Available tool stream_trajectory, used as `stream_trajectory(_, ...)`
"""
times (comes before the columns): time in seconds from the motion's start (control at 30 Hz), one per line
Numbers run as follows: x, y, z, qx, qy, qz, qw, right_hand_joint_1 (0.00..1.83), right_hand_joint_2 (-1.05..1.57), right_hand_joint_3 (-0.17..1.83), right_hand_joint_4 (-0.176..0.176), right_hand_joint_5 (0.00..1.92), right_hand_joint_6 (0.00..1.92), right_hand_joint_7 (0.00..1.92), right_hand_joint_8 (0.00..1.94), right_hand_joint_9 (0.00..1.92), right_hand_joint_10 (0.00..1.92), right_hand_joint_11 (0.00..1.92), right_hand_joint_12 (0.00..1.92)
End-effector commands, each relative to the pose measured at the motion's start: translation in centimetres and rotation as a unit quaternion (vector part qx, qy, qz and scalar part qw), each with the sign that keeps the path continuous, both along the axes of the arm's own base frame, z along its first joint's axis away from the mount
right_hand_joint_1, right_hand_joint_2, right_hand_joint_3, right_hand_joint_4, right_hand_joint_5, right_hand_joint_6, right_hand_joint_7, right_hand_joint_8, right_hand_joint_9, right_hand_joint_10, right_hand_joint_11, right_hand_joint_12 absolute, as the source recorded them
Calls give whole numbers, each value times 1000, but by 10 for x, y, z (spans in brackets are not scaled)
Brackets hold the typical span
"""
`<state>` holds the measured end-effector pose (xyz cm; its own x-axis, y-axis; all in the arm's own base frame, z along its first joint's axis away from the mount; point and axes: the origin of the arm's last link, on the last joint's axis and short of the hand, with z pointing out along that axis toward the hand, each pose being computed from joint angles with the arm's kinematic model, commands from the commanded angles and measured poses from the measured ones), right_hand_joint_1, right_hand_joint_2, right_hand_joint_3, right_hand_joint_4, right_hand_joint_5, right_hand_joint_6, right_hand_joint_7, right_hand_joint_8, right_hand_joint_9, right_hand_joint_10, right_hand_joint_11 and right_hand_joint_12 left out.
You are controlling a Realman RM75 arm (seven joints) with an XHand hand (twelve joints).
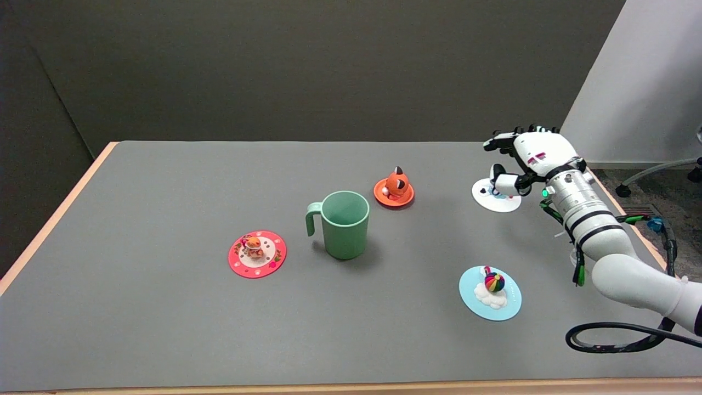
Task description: Pick up the white cup lid.
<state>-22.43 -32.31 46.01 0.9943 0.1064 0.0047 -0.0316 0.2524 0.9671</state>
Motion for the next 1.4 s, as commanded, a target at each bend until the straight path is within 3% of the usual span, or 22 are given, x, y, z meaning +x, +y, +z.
stream_trajectory(0.03, -8, 0, 15, -36, -34, 2, 999, 865, 814, 935, 159, 713, 178, 847, 179, 868, 272, 375, 1087)
stream_trajectory(0.57, -21, -37, 4, -21, -4, -13, 1000, 854, 809, 939, 153, 707, 180, 832, 176, 862, 265, 344, 1089)
stream_trajectory(0.67, -23, -39, 8, -27, -2, -15, 1000, 854, 809, 939, 152, 706, 180, 830, 176, 861, 265, 343, 1088)
stream_trajectory(0.73, -23, -40, 11, -33, -5, -15, 999, 843, 890, 804, 147, 693, 203, 807, 218, 864, 260, 313, 1161)
stream_trajectory(0.83, -27, -39, 18, -46, -13, -18, 999, 854, 809, 941, 151, 705, 180, 830, 176, 861, 264, 346, 1082)
stream_trajectory(1.4, -34, -33, 34, -73, -13, -27, 997, 857, 808, 943, 148, 702, 180, 827, 176, 860, 263, 362, 1076)
